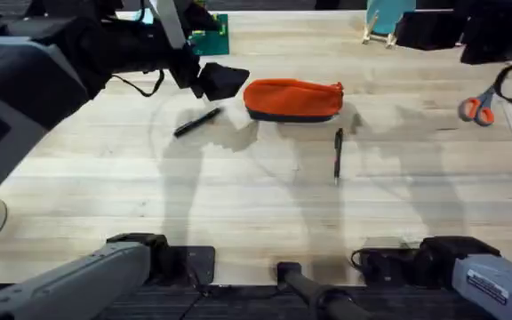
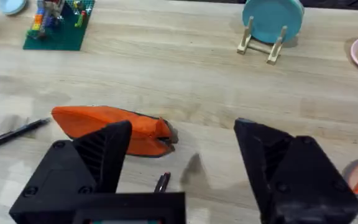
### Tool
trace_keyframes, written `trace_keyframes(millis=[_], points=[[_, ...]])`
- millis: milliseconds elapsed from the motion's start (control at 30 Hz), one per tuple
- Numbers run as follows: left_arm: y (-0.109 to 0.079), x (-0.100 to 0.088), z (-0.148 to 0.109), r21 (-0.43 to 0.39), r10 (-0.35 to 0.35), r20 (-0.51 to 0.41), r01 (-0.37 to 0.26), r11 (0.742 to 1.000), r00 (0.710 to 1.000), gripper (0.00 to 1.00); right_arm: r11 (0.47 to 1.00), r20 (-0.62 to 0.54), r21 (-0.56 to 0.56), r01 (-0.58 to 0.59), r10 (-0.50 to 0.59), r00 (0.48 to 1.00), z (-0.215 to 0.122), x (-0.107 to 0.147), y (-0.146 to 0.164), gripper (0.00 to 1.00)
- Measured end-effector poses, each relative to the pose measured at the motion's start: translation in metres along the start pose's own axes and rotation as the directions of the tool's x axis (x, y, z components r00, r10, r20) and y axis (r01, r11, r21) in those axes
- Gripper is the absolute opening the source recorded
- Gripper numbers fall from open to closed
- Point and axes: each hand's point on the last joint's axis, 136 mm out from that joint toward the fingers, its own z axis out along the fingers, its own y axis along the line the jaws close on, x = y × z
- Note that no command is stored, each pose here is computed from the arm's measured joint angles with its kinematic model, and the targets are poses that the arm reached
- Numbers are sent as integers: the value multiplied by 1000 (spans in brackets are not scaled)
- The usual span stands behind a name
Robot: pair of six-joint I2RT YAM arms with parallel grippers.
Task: Unzip the bag, pick up the pens from the table one at a time and place them inside, then zip the bag closed.
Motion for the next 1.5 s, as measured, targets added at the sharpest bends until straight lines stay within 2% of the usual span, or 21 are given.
trace_keyframes(millis=[300, 867, 1067, 1367, 1500], points=[[0, 7, 5, 16, 61, -12, -61, 998, 998, 993, 1000, -5, 0, -1, 1, 1000, 0, 1, 0, 996], [-3, 12, 6, 31, 56, -26, -55, 998, 998, 993, 1000, -6, 0, -1, 1, 1000, 0, 1, 0, 996], [-5, 33, 23, 87, 35, -53, -30, 996, 998, 993, 1000, -6, 0, -1, 1, 1000, 0, 1, 0, 996], [1, 55, 54, 154, 80, -9, -78, 985, 997, 993, 1000, -6, 0, -1, 1, 1000, 0, 1, 0, 996], [3, 66, 72, 182, 79, 27, -83, 980, 996, 993, 1000, -6, 0, -1, 1, 1000, 0, 1, 0, 996]])
